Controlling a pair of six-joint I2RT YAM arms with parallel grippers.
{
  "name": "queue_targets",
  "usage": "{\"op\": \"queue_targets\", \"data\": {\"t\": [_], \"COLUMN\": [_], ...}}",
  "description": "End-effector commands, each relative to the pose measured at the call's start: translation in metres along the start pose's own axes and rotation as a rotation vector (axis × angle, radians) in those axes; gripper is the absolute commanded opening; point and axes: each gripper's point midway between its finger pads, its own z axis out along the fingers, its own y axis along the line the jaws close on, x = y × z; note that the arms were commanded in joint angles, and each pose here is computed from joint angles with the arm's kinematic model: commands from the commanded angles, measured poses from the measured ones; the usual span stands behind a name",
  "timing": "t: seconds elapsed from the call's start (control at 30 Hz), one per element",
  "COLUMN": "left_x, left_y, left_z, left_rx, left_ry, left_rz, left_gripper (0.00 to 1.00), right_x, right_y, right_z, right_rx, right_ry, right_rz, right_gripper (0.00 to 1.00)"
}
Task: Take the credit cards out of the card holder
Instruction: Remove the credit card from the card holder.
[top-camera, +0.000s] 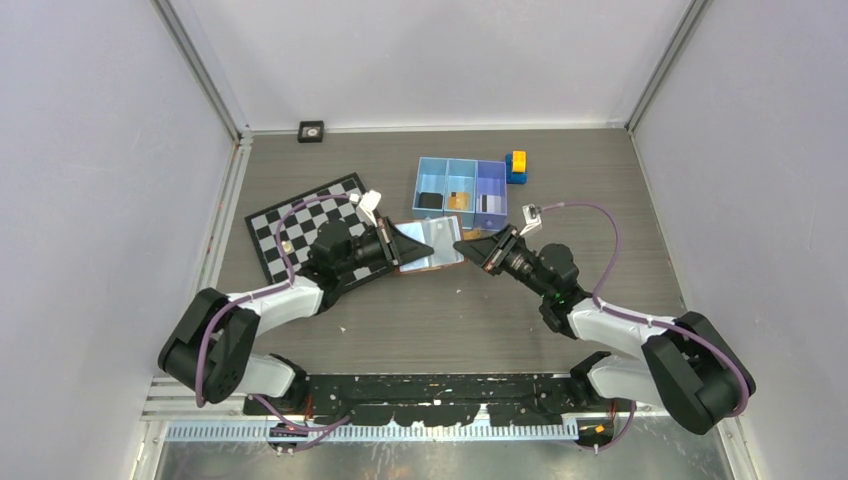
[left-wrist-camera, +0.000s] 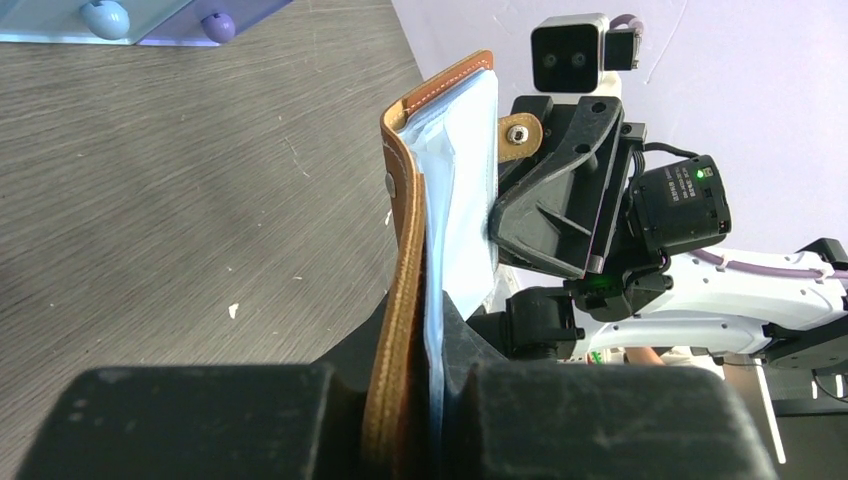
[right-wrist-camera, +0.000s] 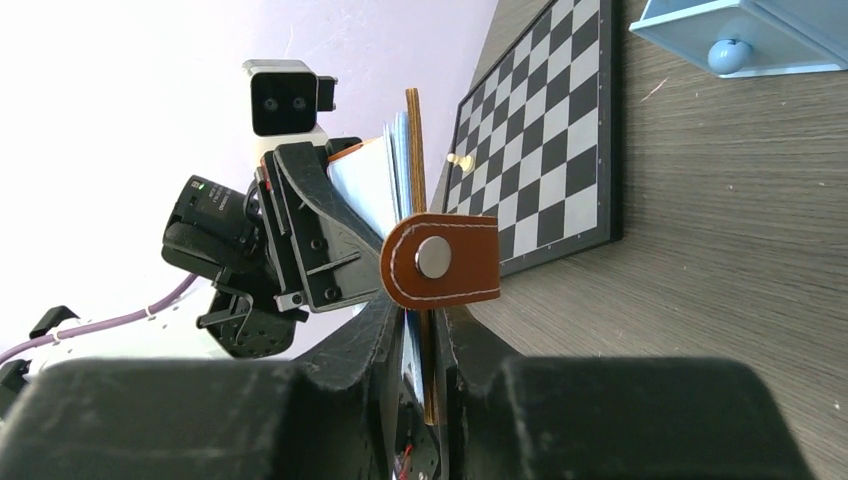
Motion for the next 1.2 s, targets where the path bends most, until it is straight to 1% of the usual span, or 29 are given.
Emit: {"op": "queue_targets", "data": {"t": [0.0, 0.1, 0.23, 0.4, 0.47, 0.5, 0.6, 0.67, 0.8, 0.87, 1.03, 1.13, 1.17], "left_x": [0.001, 0.001, 0.001, 0.000, 0.000, 0.000, 0.000, 0.000, -0.001, 0.000, 0.001, 0.000, 0.001], "left_y": [-0.019, -0.019, -0.019, -0.020, -0.020, -0.018, -0.013, -0.012, -0.015, -0.017, -0.020, -0.021, -0.021], "left_z": [0.001, 0.002, 0.002, 0.002, 0.001, 0.002, 0.001, 0.000, 0.000, 0.000, 0.000, 0.000, 0.000], "left_rx": [0.089, 0.092, 0.091, 0.094, 0.090, 0.080, 0.049, 0.042, 0.048, 0.058, 0.071, 0.073, 0.073], "left_ry": [0.022, 0.024, 0.023, 0.022, 0.019, 0.017, 0.019, 0.016, 0.015, 0.023, 0.035, 0.036, 0.038], "left_rz": [0.034, 0.033, 0.035, 0.037, 0.041, 0.040, 0.040, 0.043, 0.047, 0.050, 0.054, 0.055, 0.056], "left_gripper": [0.00, 0.00, 0.00, 0.00, 0.00, 0.00, 0.00, 0.00, 0.00, 0.00, 0.00, 0.00, 0.00], "right_x": [-0.008, 0.005, 0.022, 0.035, 0.034, 0.032, 0.024, 0.014, -0.012, -0.021, -0.028, -0.029, -0.030], "right_y": [0.023, 0.025, 0.030, 0.028, 0.030, 0.032, 0.035, 0.033, 0.023, 0.023, 0.024, 0.021, 0.021], "right_z": [0.012, 0.021, 0.030, 0.034, 0.034, 0.033, 0.026, 0.020, 0.002, -0.004, -0.008, -0.007, -0.007], "right_rx": [-0.072, -0.082, -0.102, -0.083, -0.089, -0.092, -0.082, -0.055, 0.020, 0.030, 0.037, 0.047, 0.050], "right_ry": [0.011, 0.094, 0.164, 0.208, 0.204, 0.194, 0.147, 0.102, -0.031, -0.071, -0.090, -0.095, -0.096], "right_rz": [-0.039, -0.036, -0.044, -0.071, -0.073, -0.076, -0.094, -0.118, -0.148, -0.160, -0.178, -0.183, -0.188], "right_gripper": [0.23, 0.26, 0.29, 0.29, 0.31, 0.35, 0.48, 0.51, 0.51, 0.51, 0.46, 0.44, 0.42]}}
